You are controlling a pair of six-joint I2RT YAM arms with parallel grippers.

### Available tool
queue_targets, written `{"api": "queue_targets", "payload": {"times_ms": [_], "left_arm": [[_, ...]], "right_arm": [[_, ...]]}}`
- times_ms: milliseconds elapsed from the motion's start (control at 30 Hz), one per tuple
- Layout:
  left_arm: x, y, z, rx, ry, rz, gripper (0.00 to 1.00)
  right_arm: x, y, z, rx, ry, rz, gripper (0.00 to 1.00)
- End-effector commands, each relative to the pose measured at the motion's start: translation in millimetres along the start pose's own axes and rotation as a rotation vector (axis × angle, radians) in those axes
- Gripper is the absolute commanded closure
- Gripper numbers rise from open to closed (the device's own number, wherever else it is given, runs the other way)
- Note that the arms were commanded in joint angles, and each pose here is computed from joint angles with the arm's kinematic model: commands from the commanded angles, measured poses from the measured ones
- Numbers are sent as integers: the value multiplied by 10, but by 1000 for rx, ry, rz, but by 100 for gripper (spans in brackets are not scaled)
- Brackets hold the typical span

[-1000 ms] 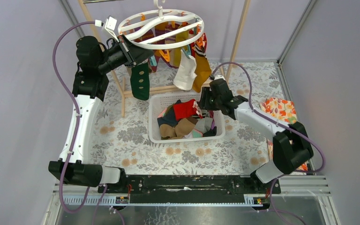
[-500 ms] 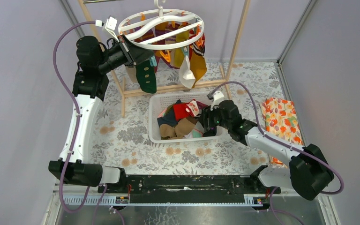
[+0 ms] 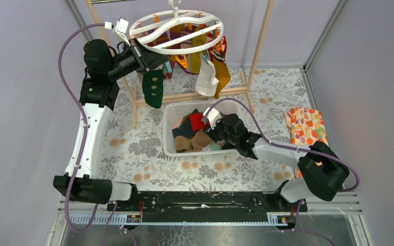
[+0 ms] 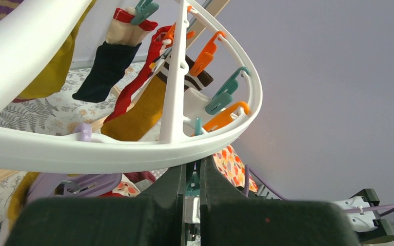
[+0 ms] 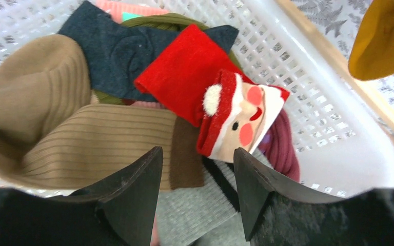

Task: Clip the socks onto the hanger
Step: Adjust the sock in the bin, then pick up the sock from the bin.

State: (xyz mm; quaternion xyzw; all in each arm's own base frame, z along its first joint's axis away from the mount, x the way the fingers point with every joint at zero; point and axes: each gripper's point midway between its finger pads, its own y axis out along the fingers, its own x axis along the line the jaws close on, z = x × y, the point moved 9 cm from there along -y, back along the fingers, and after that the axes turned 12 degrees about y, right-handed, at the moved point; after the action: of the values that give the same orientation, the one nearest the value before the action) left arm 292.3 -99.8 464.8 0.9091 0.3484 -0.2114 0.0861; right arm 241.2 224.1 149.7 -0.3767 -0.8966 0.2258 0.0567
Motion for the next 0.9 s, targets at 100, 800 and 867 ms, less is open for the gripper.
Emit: {"api": "queue_targets", "payload": {"times_ms": [100, 800, 867], "left_arm": [[-43, -12, -31, 11, 19, 30, 100], [-64, -20, -53, 17, 26, 32, 100], [-62, -16, -51, 19, 25, 33, 100]], "right_arm": [[-91, 196, -106, -66, -170, 63, 42], [-131, 122, -291, -216, -96, 132, 100], [-97, 15, -424, -246, -48, 97, 100]]}}
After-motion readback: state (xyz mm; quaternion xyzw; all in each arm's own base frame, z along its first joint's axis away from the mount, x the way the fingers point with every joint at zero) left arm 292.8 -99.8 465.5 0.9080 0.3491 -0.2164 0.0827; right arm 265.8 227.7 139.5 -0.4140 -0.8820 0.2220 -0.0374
